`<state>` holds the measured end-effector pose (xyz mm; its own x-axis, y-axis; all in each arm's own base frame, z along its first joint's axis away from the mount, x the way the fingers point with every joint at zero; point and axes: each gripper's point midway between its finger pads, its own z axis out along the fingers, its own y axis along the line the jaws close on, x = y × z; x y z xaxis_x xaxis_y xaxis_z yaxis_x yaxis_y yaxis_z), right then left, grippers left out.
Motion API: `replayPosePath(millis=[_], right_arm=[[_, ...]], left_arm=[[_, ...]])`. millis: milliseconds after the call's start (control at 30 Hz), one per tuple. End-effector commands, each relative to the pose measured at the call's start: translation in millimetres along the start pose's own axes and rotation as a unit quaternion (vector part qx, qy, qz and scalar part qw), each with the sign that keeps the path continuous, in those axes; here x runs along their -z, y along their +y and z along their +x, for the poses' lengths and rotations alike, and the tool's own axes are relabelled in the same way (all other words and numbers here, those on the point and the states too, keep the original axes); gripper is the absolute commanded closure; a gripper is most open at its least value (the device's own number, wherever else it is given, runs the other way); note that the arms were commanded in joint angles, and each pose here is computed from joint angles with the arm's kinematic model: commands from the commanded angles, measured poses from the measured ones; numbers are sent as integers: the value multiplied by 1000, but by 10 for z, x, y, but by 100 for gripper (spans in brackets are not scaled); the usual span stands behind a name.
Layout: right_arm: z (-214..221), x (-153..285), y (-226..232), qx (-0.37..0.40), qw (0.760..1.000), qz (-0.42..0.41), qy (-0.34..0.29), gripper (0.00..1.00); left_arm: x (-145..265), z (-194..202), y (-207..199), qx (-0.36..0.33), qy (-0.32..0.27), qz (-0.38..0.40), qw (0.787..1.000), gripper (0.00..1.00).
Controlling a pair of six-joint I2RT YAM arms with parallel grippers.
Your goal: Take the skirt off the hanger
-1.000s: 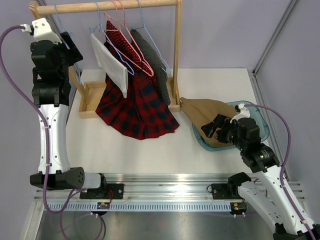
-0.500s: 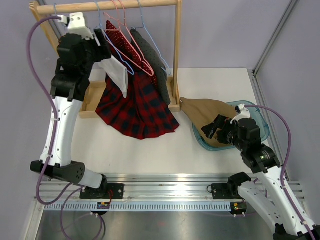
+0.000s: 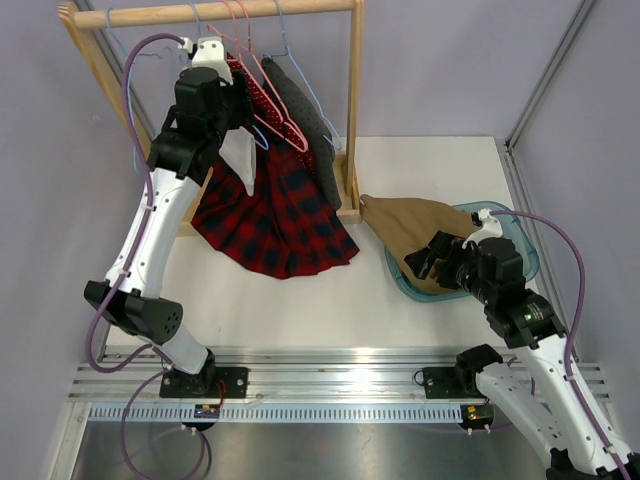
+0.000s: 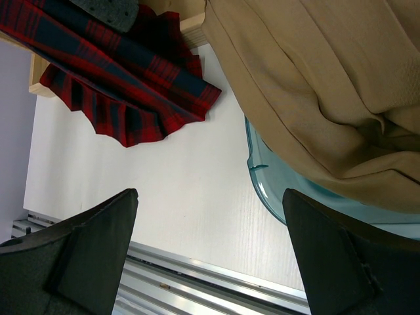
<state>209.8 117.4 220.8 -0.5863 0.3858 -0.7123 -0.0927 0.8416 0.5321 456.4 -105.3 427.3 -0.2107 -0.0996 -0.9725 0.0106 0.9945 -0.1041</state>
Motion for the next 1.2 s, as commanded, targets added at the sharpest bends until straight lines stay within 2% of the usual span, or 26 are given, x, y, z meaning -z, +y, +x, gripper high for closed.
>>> replayPosePath(millis=[0,33,100,133,233,367,467,533,733,767,800,833,867,933,967,1033,1067,1167], right_arm=[[-127,47,88,12,1000,-12,-15,1],[-125,44,87,12,1000,-12,-15,1],[-125,41,89,13,1000,-12,-15,1],[-127,34,86,12,1000,-11,-14,1],[-127,17,104,14,1000,-16,-13,0],[-132,-24,206,20,999,-39,-2,0],[-193,-34,453,27,995,-94,5,1],[-305,-12,645,33,991,-132,-2,0],[-720,-119,1137,73,983,-169,-13,1],[-643,-213,1302,85,980,-182,12,1],[-813,-125,1551,99,974,-205,-5,1],[-784,-244,1687,107,972,-210,10,1],[-833,-65,2086,131,958,-257,2,1],[-752,-165,2413,152,949,-276,18,0],[-778,-7,2723,164,936,-311,11,1],[-639,-144,2989,172,929,-327,31,1],[-632,-25,3224,178,918,-353,26,0],[-506,-208,3550,181,913,-363,31,1]], left_arm=[[21,-293,16,16,-45,-15,999,40],[15,-286,32,15,-45,-20,999,51],[13,-275,58,14,-43,-27,999,64],[27,-283,84,15,-45,-34,998,76],[100,-326,153,16,-51,-49,997,100],[277,-421,266,13,-62,-72,995,100],[507,-577,355,7,-82,-86,993,100],[621,-666,395,4,-94,-92,991,100],[1136,-1096,480,16,-145,-87,985,100],[1190,-1105,482,16,-143,-83,986,100],[1300,-1178,470,27,-153,-74,985,100],[1354,-1156,437,28,-147,-61,987,100],[1406,-1162,415,32,-147,-51,987,100],[1555,-1150,389,42,-146,-34,988,100],[1602,-1133,376,44,-144,-29,988,100],[1704,-1072,379,50,-139,-21,989,100],[1723,-1043,365,51,-137,-16,989,100],[1819,-946,340,56,-127,2,990,100]])
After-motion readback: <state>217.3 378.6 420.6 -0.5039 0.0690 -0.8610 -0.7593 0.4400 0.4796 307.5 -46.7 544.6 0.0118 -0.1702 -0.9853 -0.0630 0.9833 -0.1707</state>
